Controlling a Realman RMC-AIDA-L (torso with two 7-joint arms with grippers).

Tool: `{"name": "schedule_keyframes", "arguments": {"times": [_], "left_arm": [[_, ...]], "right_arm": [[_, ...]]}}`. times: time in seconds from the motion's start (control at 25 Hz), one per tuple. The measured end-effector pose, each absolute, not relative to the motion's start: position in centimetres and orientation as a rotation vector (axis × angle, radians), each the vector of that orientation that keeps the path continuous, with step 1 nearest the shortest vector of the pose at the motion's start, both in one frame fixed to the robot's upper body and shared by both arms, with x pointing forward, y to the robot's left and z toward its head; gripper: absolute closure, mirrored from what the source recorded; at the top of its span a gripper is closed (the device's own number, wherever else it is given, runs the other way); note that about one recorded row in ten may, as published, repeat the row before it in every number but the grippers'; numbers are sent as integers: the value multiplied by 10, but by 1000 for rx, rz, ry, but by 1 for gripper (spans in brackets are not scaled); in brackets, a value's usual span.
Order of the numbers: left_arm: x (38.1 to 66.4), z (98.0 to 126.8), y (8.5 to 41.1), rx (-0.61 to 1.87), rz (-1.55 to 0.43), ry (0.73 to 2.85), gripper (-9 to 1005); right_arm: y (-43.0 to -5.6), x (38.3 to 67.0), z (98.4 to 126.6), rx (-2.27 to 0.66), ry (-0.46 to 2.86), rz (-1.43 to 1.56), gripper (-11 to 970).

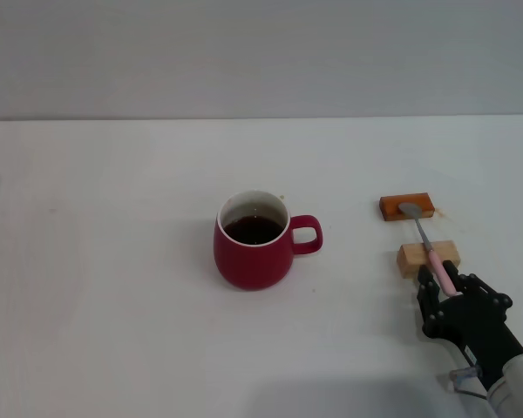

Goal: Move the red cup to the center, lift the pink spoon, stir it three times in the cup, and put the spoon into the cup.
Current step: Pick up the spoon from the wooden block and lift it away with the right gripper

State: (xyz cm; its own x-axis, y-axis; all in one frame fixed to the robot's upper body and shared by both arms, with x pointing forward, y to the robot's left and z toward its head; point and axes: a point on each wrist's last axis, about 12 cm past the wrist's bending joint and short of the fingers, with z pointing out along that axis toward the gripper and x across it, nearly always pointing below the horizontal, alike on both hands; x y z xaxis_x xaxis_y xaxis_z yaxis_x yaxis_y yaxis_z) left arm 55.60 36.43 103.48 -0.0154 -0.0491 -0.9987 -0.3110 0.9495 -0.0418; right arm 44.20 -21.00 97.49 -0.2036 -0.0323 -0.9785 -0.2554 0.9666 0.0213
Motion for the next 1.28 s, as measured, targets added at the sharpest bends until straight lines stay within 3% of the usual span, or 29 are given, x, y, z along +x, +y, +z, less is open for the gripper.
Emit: {"name": "schedule_keyframes", "arguments": {"times": [0.24,0.76,1.28], "left_arm": [[556,1034,365,-285,214,1581,148],[554,1033,366,-290,217,1583,148],[553,1034,367,-289,219,1583,148]], "right_arm": [[-210,442,975,-215,1767,205,668],[-211,442,975,-218,1763,200,785],[-212,442,975,-216,1763,196,795]]}}
